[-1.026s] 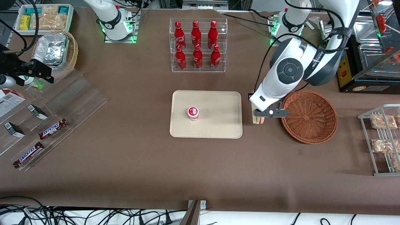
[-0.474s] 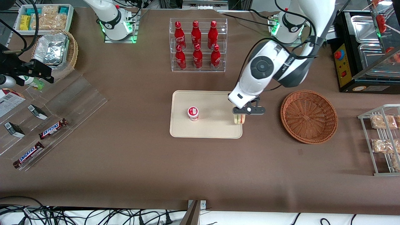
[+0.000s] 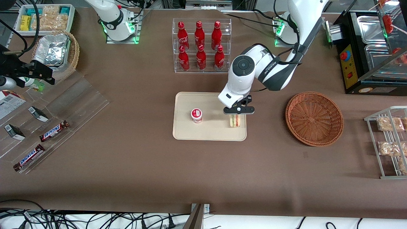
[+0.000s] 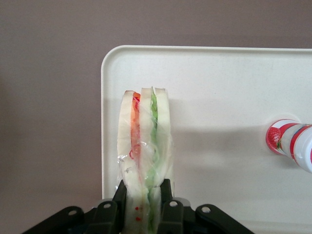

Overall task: Place sandwich from basket to tray
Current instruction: 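Lower the sandwich onto the tray beside the yogurt bottle, then open the left gripper to release the sandwich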

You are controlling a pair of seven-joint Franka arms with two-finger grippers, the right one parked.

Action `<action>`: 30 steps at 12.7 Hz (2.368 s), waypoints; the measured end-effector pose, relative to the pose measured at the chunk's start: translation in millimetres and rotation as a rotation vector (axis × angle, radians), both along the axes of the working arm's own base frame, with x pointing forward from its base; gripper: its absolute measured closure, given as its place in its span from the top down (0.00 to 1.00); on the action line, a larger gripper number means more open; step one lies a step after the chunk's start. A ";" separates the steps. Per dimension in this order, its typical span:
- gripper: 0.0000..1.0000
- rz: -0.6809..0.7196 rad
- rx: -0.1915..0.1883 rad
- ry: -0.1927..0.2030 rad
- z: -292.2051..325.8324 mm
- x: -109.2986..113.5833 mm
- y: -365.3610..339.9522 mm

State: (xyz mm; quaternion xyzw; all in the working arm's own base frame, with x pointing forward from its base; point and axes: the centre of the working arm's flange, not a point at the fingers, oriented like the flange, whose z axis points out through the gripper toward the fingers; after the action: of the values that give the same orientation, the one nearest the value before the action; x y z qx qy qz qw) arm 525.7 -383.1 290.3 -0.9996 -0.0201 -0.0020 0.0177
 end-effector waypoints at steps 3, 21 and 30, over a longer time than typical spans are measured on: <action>0.30 0.013 0.018 -0.038 -17.0 -1.7 -7.5; 0.31 0.024 0.034 -0.058 -43.9 -16.4 -27.9; 0.31 0.027 0.050 -0.068 -49.8 -17.2 -27.9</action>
State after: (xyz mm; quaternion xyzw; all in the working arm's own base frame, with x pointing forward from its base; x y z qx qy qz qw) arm 508.5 -411.0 240.5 -0.9979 -0.0343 -0.0361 0.0419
